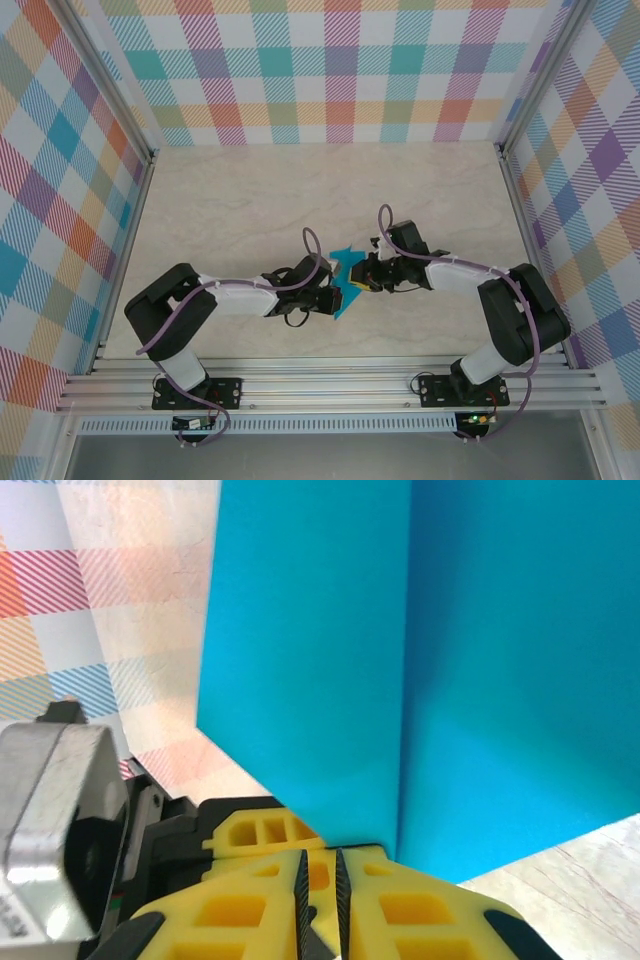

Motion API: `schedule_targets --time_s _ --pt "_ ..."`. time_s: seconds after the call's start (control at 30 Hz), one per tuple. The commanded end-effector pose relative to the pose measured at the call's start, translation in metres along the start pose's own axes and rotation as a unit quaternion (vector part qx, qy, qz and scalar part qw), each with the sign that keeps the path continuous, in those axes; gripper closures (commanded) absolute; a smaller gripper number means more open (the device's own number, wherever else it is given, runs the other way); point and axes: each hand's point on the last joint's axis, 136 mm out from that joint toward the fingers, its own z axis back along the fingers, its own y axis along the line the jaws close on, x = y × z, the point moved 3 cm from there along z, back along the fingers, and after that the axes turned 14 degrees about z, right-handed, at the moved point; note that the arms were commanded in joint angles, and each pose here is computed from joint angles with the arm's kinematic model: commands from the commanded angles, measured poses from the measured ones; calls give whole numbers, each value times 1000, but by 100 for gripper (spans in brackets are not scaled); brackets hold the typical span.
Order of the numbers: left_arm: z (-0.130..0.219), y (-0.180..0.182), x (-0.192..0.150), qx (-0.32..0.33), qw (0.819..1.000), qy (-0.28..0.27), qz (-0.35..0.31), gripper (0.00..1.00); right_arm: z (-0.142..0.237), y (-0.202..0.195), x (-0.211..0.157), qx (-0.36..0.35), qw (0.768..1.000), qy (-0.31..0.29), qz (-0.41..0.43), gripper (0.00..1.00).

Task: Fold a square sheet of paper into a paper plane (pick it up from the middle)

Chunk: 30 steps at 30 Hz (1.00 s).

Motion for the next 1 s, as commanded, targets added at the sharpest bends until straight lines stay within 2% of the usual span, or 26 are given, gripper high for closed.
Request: schedule_targets --time_s 0.0,0.27,0.83,0.97 --pt "-4 2 -3 -35 999 21 24 95 -2 15 14 33 999 -9 16 83" --pt "-10 7 -4 -57 996 40 49 95 -14 19 22 60 998 5 13 85" --pt "-5 17 -2 -68 993 49 81 94 -37 -3 31 34 999 20 -8 86" --pt "-2 19 0 -54 994 44 81 88 -39 -8 30 26 999 20 -11 87"
